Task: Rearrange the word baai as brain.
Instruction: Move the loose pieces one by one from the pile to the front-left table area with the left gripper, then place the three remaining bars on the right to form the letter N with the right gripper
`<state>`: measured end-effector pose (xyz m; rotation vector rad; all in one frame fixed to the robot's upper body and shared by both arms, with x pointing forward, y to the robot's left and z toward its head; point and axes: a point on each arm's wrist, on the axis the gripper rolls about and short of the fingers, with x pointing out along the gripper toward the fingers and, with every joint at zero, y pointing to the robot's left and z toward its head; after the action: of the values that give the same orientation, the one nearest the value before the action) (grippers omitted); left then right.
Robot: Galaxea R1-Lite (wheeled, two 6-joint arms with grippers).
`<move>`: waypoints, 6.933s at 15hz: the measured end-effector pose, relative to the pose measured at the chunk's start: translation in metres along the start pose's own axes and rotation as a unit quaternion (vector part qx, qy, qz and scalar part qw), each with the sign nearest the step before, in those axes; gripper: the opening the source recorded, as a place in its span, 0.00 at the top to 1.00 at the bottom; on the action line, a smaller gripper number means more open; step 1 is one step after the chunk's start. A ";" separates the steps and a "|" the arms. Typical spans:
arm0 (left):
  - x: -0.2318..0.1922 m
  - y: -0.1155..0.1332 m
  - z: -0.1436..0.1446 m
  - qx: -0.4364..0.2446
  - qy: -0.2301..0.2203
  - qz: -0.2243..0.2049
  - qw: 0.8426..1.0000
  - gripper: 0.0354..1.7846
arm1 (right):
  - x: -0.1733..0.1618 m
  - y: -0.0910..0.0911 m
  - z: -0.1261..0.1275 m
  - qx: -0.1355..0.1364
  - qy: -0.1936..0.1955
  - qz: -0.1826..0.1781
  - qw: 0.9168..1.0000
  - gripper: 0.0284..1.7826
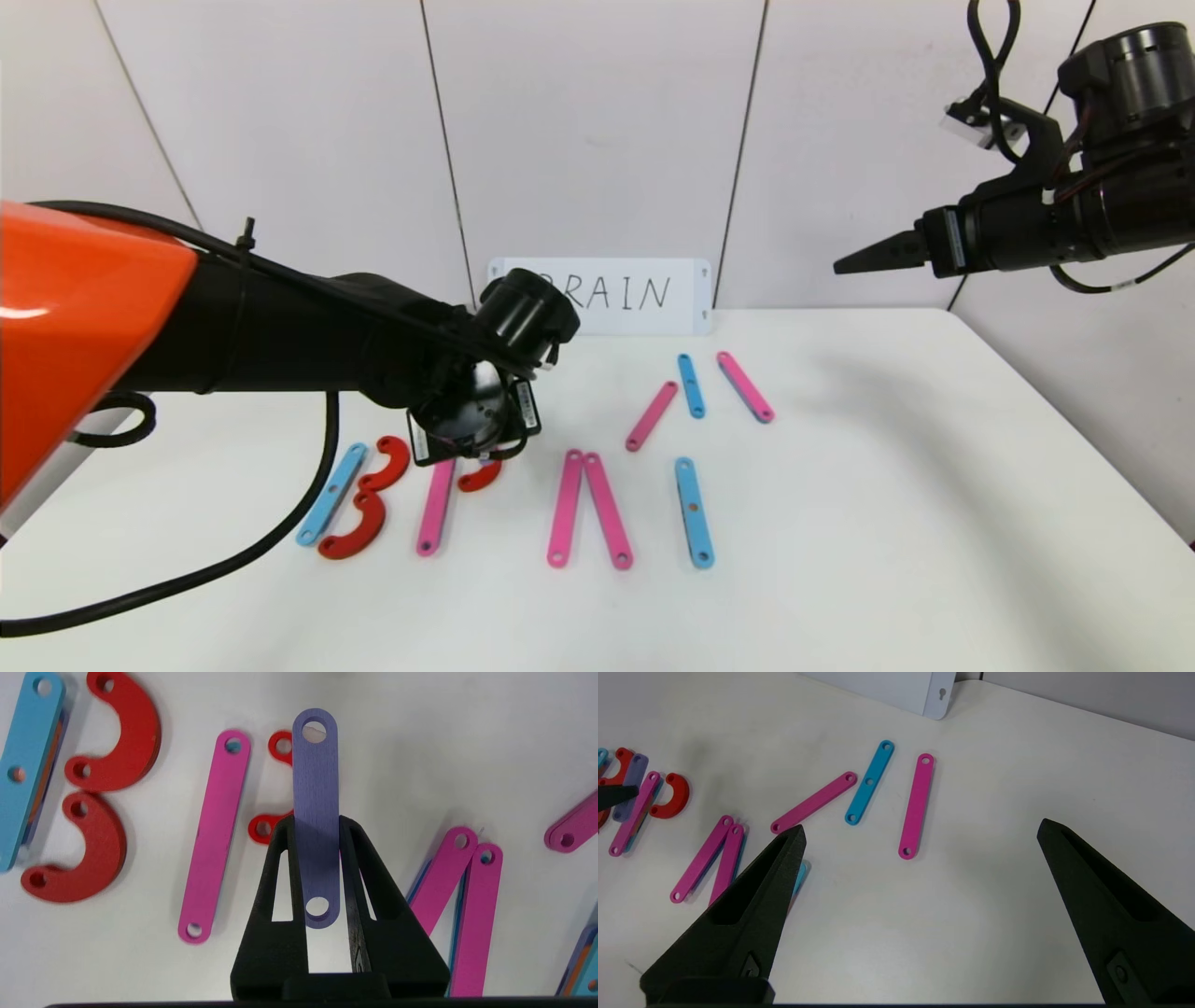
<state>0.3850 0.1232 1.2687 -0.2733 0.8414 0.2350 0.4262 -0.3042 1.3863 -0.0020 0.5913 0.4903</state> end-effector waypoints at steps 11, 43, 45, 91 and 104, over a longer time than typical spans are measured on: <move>-0.009 0.009 -0.040 -0.057 0.018 0.034 0.998 0.86 | 0.002 0.000 -0.001 0.000 0.003 0.001 1.000 0.03; 0.013 0.007 -0.067 -0.051 0.042 0.064 0.996 0.04 | 0.002 0.001 -0.002 0.000 0.004 0.002 1.000 0.03; 0.013 0.006 -0.067 -0.051 0.042 0.063 0.996 0.02 | 0.002 0.001 -0.002 -0.002 0.004 0.002 1.000 0.03; -0.043 0.132 0.088 0.226 -0.054 -0.240 0.943 0.02 | 0.035 0.066 -0.010 0.003 0.049 0.025 0.998 0.03; -0.070 0.156 0.117 0.218 -0.124 -0.231 0.940 0.02 | 0.161 0.163 -0.061 0.048 0.087 -0.067 0.993 0.03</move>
<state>0.3733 0.3018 1.3735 -0.0174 0.5381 -0.3521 0.4374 -0.0972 1.2716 0.0076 0.7812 0.3323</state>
